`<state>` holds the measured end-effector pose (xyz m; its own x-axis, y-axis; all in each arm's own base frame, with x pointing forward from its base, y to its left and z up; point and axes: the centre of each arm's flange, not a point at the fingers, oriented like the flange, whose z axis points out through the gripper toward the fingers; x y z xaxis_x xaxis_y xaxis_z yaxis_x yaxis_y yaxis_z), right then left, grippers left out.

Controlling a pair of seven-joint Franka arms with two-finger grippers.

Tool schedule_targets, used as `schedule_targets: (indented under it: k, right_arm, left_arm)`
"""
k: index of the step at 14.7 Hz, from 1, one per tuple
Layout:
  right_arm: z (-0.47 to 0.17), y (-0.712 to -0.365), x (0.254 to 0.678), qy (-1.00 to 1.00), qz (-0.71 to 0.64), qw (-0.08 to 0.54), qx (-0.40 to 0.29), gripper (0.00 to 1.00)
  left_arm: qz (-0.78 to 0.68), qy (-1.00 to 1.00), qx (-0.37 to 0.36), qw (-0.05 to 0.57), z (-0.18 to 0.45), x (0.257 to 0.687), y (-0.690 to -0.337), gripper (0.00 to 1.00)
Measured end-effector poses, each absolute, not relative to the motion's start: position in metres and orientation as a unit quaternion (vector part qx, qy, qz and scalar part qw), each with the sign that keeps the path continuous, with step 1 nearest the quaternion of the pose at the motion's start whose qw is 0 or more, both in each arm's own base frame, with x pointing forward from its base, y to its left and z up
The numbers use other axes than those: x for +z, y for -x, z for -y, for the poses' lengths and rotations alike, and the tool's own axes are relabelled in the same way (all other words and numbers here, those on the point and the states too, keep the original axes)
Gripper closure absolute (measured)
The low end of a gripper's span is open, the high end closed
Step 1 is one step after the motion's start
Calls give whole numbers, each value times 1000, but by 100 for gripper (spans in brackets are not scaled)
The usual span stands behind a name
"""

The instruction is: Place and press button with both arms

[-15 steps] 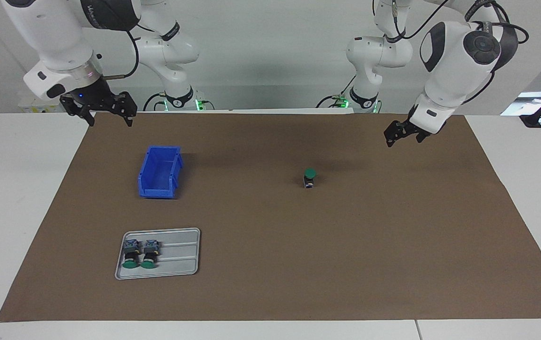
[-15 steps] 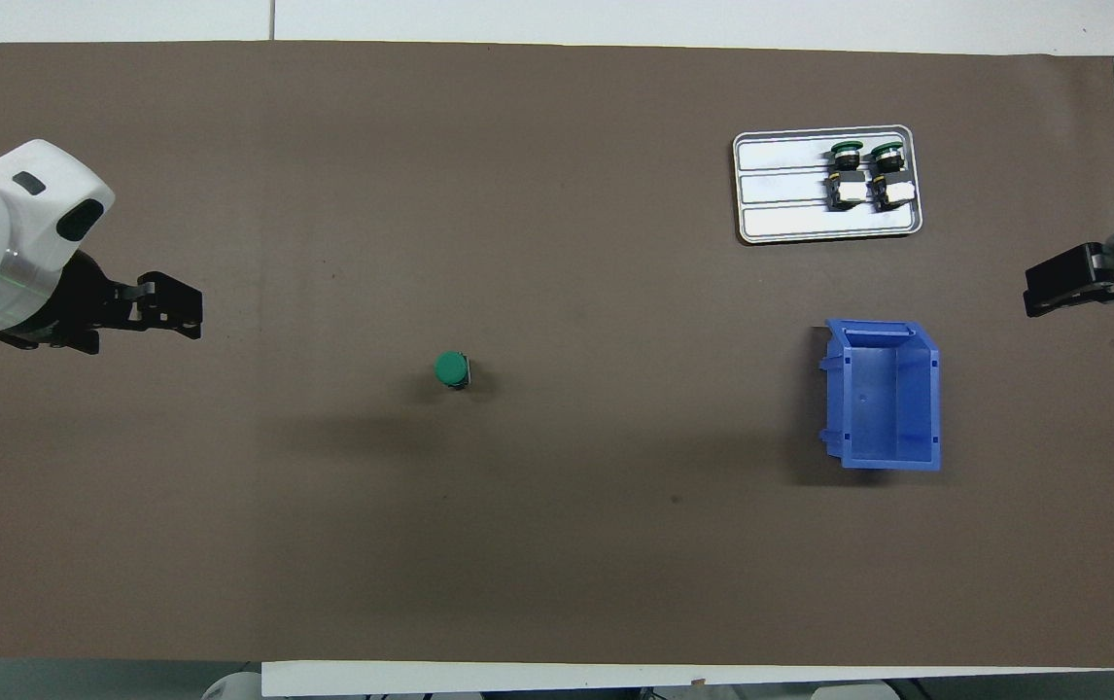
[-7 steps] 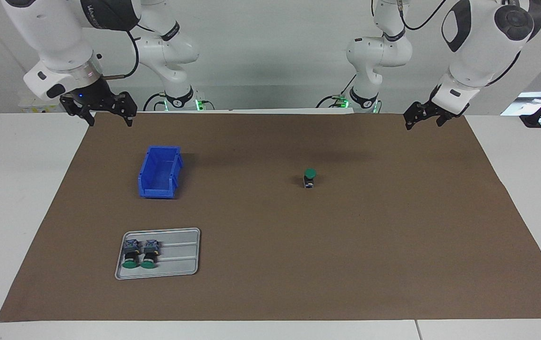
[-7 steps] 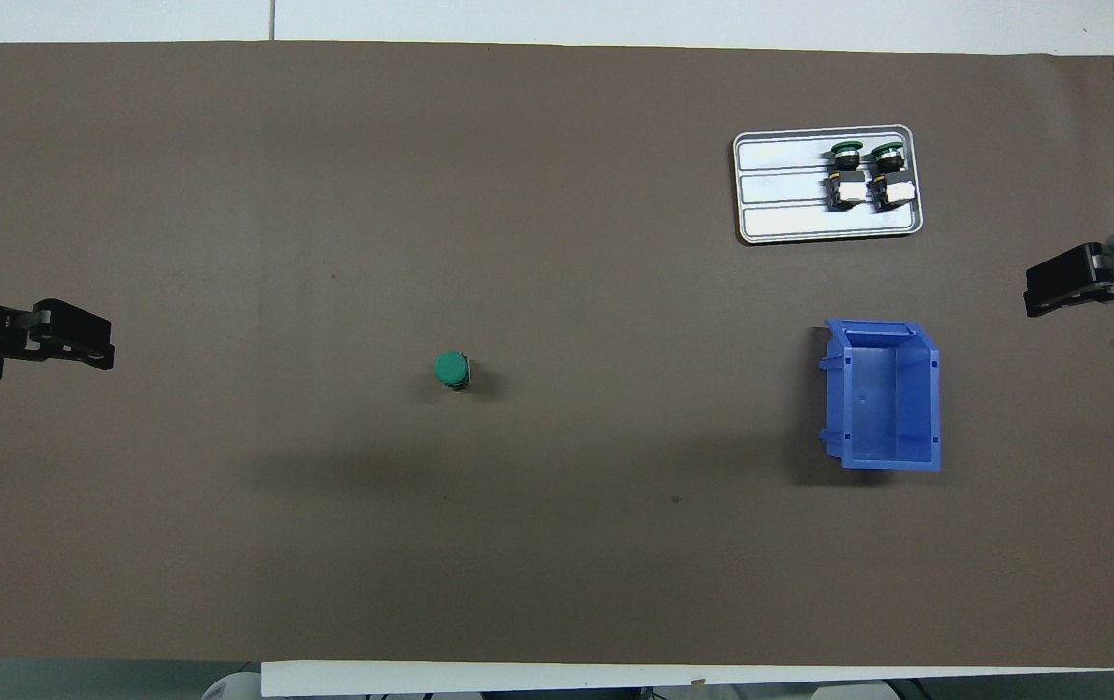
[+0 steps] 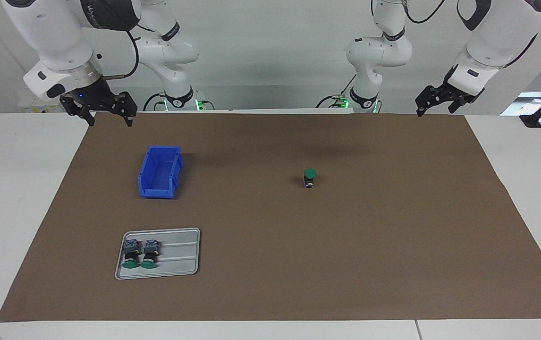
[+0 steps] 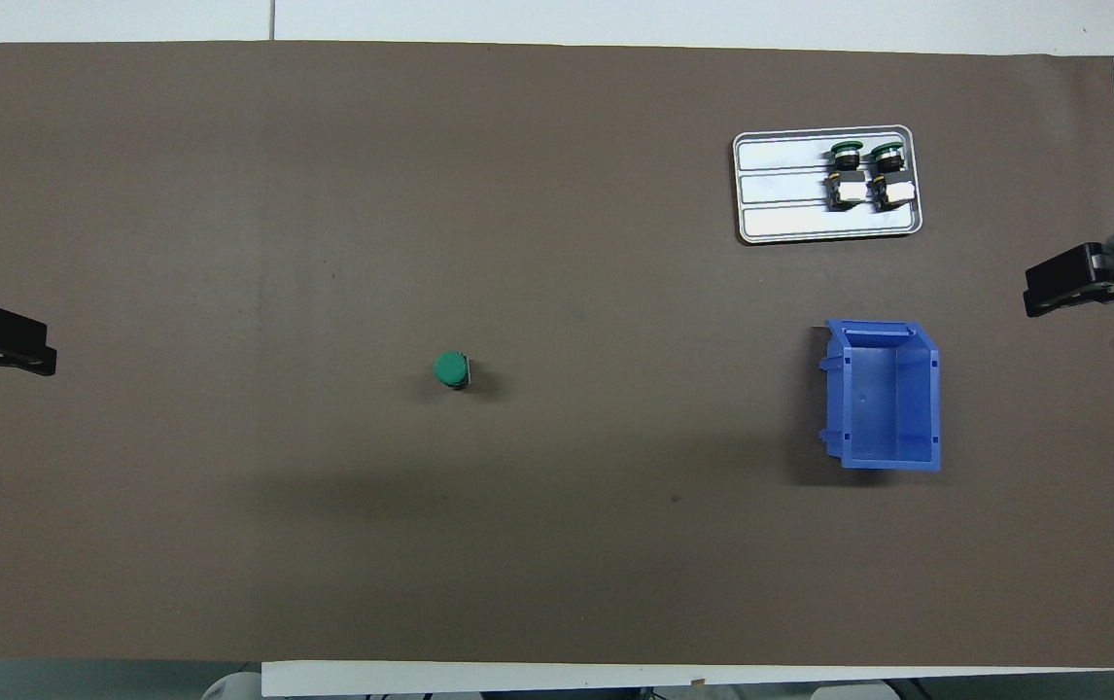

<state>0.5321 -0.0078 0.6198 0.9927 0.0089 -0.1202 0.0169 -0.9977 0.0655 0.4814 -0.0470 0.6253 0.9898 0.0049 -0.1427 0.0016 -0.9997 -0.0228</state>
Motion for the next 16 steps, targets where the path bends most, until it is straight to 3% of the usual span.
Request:
schedule_targets:
  k: [5, 12, 16]
  right_arm:
    - [8, -532, 620, -998, -6, 33, -60, 1]
    - [13, -521, 640, -999, -3, 30, -38, 1]
    - [-58, -527, 636, -998, -63, -14, -14, 1]
  left_arm:
    - [7, 998, 59, 11, 41, 667, -478, 0]
    - [-1, 998, 55, 19, 41, 664, -491, 0]
    - [9, 999, 43, 19, 25, 664, -497, 0]
